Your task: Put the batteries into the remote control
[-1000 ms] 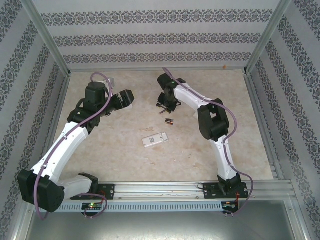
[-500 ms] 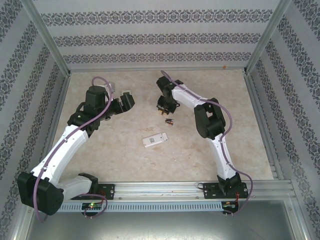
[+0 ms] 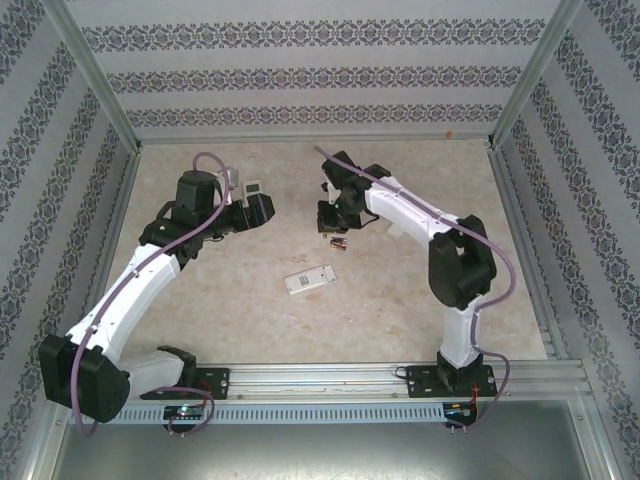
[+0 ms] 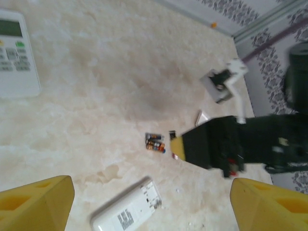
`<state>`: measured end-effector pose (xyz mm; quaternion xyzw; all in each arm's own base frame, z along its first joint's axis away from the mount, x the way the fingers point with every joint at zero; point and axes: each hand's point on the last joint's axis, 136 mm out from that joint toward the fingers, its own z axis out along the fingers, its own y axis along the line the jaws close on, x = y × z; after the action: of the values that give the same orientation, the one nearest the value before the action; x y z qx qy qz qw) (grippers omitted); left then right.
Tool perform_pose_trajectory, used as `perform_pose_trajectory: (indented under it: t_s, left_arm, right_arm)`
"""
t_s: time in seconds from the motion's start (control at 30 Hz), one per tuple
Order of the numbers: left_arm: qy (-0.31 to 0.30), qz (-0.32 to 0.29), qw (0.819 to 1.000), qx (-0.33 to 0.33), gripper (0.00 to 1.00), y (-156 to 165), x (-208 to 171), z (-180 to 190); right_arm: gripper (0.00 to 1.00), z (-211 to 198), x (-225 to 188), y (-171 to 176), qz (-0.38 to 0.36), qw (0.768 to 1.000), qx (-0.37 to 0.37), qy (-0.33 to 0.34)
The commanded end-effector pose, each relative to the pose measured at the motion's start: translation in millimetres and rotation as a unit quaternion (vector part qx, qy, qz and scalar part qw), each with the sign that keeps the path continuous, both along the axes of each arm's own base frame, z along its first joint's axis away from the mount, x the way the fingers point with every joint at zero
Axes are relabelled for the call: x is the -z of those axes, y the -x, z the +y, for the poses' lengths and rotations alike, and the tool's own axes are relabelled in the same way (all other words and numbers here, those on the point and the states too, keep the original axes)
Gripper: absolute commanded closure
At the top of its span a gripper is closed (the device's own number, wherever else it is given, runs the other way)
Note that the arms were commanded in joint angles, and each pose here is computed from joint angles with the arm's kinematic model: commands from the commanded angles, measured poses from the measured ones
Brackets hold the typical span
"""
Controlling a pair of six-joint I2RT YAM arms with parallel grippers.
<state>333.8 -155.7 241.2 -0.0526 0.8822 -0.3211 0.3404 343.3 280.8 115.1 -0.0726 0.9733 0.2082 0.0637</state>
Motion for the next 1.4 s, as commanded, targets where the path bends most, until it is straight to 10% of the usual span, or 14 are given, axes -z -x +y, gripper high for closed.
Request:
perform_pose_trajectory:
  t_s: [0.0, 0.97, 1.37]
  left_arm:
    - [0.009, 0.028, 0.999, 0.026, 0.15, 6.5, 6.5, -6.8]
    - [0.017, 0.052, 0.998, 0.024, 0.13, 2.2, 14.5, -10.8]
    - [-0.002, 0.158, 0.987, 0.027, 0.16, 46.1, 74.6, -23.4]
  right_arm:
    - [0.87, -0.7, 23.0, 46.7, 0.038, 0.993, -0.114, 0.012]
    - [0.73, -9.1, 91.7, 79.4, 0.129, 0.981, -0.117, 0.079]
    - [0.80, -9.3, 83.6, 80.0, 0.127, 0.983, -0.114, 0.066]
